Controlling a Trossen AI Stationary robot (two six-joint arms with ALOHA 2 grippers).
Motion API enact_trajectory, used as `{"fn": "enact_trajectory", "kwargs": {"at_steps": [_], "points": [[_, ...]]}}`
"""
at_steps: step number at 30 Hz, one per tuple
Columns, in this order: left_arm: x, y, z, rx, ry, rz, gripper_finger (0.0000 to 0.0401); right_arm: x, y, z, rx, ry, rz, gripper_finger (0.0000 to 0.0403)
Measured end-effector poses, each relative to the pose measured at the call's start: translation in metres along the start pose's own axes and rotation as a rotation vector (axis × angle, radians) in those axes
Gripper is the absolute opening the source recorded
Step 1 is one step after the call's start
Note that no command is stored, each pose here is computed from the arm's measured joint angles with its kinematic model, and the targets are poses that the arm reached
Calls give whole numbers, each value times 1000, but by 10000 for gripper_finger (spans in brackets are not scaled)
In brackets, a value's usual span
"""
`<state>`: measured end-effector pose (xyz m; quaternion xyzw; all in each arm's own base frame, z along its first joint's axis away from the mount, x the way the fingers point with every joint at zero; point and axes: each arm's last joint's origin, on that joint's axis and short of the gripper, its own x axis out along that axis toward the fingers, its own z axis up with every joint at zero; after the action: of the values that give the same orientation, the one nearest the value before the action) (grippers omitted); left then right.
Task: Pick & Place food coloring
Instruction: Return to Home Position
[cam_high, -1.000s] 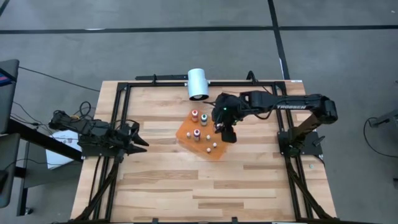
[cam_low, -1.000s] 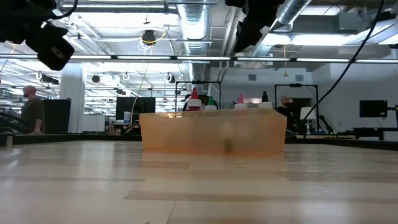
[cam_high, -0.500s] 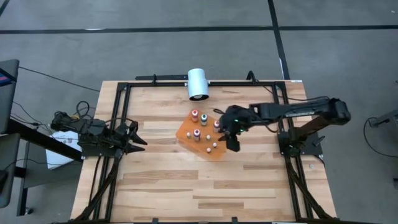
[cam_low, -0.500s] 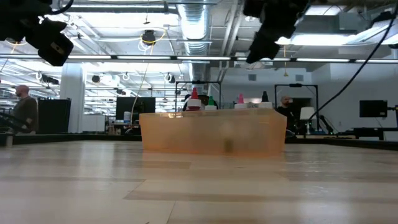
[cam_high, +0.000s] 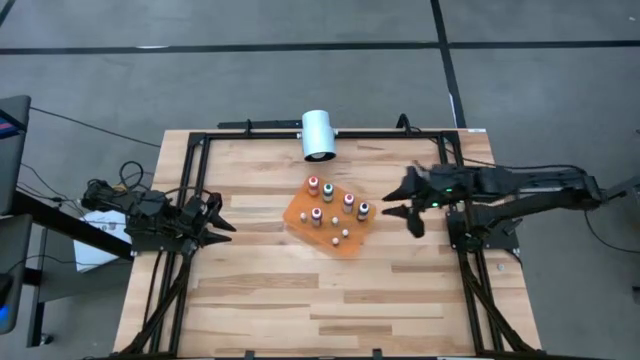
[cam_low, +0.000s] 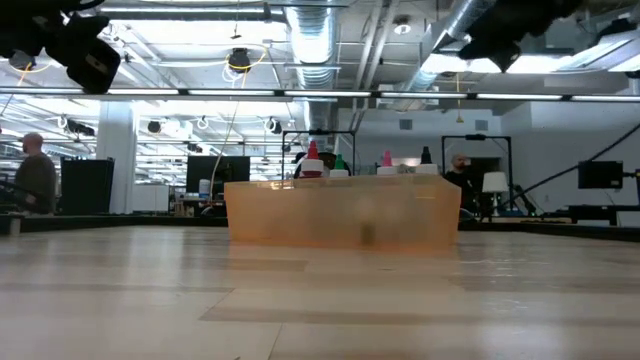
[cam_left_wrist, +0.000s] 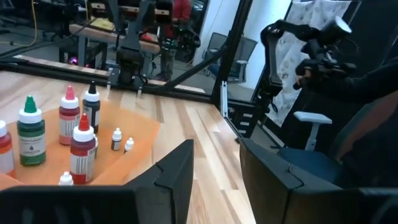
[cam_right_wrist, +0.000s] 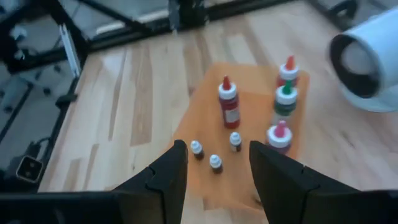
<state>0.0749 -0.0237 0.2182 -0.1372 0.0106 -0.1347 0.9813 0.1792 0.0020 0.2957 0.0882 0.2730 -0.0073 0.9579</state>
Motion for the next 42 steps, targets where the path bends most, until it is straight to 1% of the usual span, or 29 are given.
{"fn": "enact_trajectory", "kwargs": {"at_steps": [3, 10, 13, 21, 22, 24, 26, 27, 29, 31, 35, 37, 42], "points": [[0, 0, 0, 1, -1, -1, 122, -19, -2, -14, 21, -63, -21, 162], [0, -1, 4, 25, -38, -11, 122, -50, -8, -48, 75, -214, -6, 159], [0, -1, 4, 33, -41, -11, 122, -63, -10, -61, 82, -330, 18, 160], [0, -1, 4, 46, -45, -13, 122, -90, -16, -97, 82, -547, 74, 160], [0, -1, 4, 50, -46, -13, 122, -87, -16, -97, 81, -547, 78, 160], [0, -1, 4, 57, -47, -14, 122, -82, -16, -103, 75, -491, 87, 160], [0, -2, 5, 61, -55, -15, 122, -81, -15, -99, 76, -503, 98, 160], [0, -2, 6, 72, -60, -16, 122, -75, -16, -100, 87, -484, 99, 161], [0, -2, 7, 92, -74, -25, 122, -64, -18, -111, 99, -398, 81, 162], [0, -2, 8, 106, -83, -25, 122, -62, -18, -109, 101, -447, 91, 162], [0, -2, 8, 128, -81, -9, 122, -53, -19, -116, 117, -418, 87, 160], [1, -1, 7, 147, -85, 7, 122, -54, -19, -114, 117, -444, 93, 160], [10, 5, -14, 165, -93, 43, 122, -53, -19, -114, 117, -439, 91, 162]]}}
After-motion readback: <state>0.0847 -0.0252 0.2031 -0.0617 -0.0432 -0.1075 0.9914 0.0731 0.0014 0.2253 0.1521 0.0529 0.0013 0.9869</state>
